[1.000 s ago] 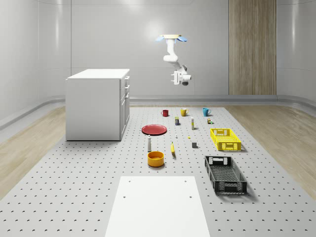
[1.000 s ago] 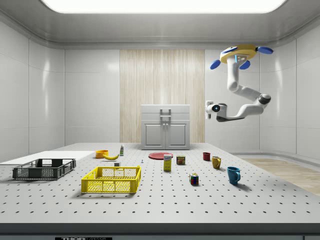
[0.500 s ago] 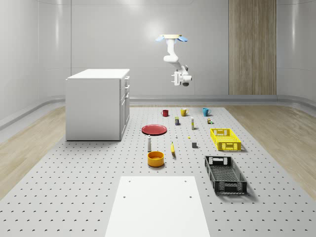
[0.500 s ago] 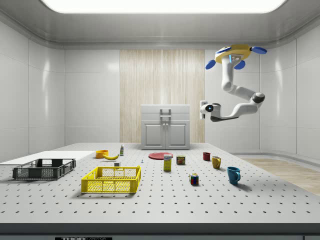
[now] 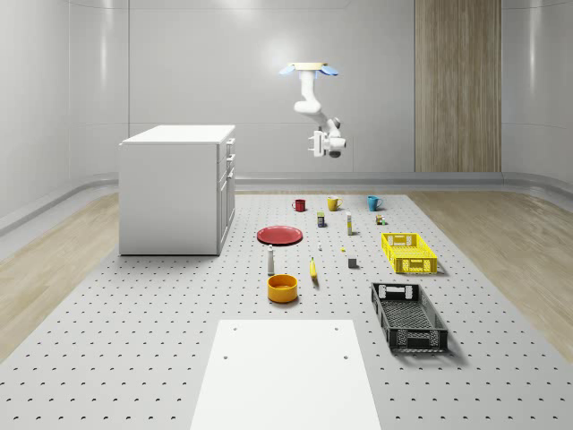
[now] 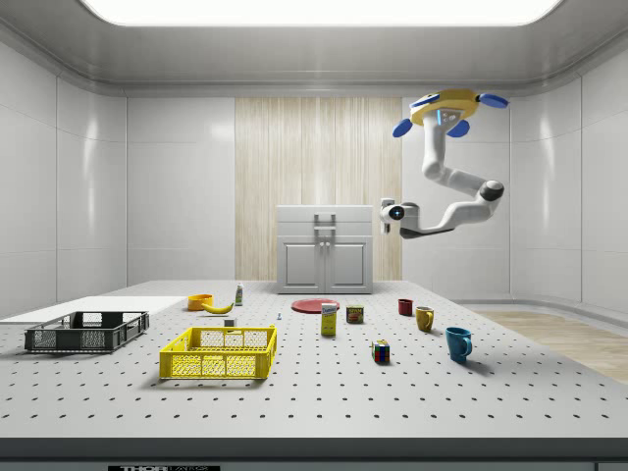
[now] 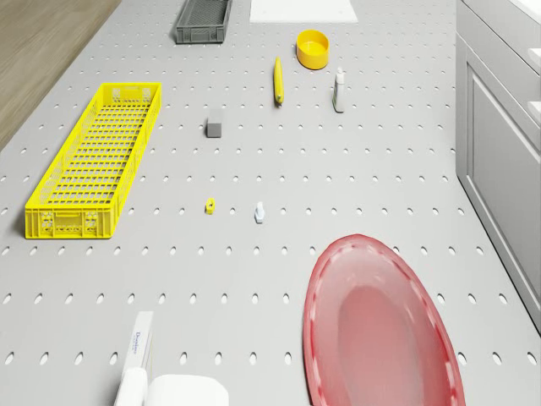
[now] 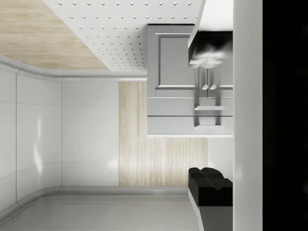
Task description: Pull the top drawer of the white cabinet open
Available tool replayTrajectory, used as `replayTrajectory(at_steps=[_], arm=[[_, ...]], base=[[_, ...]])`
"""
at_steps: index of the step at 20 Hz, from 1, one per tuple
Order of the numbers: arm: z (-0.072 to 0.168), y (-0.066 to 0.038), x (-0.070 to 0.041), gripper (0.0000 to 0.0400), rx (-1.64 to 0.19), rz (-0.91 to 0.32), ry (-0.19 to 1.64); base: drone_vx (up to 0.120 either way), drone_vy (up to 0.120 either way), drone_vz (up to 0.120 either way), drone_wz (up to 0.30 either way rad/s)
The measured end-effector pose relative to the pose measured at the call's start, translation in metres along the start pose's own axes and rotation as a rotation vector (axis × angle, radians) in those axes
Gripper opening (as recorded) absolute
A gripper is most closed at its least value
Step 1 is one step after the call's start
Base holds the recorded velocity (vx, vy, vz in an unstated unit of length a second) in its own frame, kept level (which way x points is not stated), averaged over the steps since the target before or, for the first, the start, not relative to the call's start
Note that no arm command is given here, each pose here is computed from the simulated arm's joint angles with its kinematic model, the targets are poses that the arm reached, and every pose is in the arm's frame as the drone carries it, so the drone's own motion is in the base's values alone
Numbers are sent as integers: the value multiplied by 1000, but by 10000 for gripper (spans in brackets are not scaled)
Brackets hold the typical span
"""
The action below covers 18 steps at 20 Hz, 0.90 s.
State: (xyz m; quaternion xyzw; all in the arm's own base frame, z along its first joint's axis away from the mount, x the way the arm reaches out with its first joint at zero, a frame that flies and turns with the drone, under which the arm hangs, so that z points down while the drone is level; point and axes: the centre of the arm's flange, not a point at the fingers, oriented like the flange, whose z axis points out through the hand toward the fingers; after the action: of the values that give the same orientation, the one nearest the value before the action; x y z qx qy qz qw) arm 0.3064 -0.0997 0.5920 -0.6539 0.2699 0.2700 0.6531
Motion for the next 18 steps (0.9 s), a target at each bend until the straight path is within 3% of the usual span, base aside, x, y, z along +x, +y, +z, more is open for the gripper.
replayTrajectory(at_steps=[18], arm=[[0, 0, 0, 305, 0, 0, 0]], base=[[120, 0, 0, 0]])
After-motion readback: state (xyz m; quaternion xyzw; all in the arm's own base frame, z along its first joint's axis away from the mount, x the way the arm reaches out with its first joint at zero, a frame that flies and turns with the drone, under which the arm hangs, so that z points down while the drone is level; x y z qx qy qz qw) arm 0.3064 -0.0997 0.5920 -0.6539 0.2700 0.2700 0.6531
